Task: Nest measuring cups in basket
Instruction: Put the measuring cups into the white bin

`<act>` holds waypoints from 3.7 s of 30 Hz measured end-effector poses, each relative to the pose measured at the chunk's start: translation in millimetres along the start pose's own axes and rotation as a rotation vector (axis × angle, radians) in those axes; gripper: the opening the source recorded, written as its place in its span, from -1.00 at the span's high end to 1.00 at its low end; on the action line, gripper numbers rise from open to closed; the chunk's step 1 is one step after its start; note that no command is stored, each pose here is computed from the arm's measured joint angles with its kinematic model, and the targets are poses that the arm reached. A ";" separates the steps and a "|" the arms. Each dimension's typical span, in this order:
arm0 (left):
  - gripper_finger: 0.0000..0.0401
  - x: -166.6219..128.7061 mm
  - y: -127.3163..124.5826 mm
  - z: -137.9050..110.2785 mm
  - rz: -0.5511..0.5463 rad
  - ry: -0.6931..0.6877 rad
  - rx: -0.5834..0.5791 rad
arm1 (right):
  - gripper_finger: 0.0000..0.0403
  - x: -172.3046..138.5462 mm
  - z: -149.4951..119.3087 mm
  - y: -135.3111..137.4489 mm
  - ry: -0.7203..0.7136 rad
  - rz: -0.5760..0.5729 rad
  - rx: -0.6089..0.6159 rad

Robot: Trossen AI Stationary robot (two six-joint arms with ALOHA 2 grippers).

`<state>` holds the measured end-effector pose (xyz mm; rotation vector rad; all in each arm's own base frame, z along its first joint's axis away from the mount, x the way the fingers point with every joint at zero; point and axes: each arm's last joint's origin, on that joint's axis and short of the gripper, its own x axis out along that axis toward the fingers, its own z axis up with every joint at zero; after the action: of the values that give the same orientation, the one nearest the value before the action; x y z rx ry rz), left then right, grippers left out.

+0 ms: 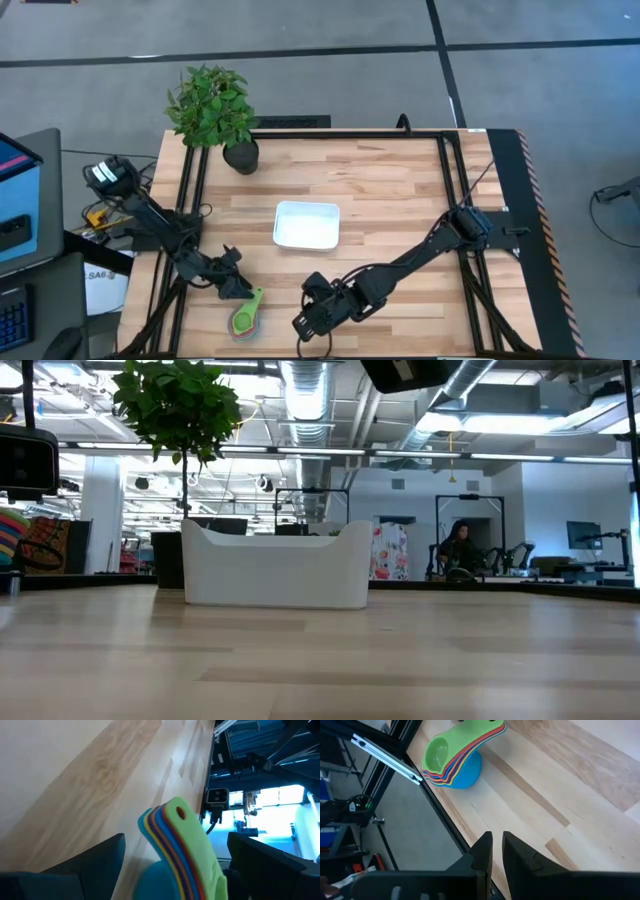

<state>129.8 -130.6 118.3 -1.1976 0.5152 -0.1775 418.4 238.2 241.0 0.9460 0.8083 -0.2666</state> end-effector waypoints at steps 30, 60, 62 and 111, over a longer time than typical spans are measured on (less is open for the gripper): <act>-0.32 31.2 -0.6 -9.4 -0.051 -0.011 0.047 | 0.67 -2.3 -9.1 3.0 0.010 0.014 0.000; 0.37 27.5 9.3 -5.1 -0.003 -0.011 0.068 | 0.67 -3.3 -14.8 2.7 0.014 0.001 0.032; 0.41 26.2 11.0 -4.7 0.002 -0.014 0.061 | 0.67 -3.3 -14.8 2.7 0.014 0.001 0.036; 0.45 2.2 23.8 30.2 -0.024 -0.255 -0.048 | 0.68 -94.4 24.1 -13.2 -0.037 -0.233 0.025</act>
<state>142.7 -97.3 103.8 -1.2522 0.2831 -0.0315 358.7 198.6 308.4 0.8677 0.8836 -0.4954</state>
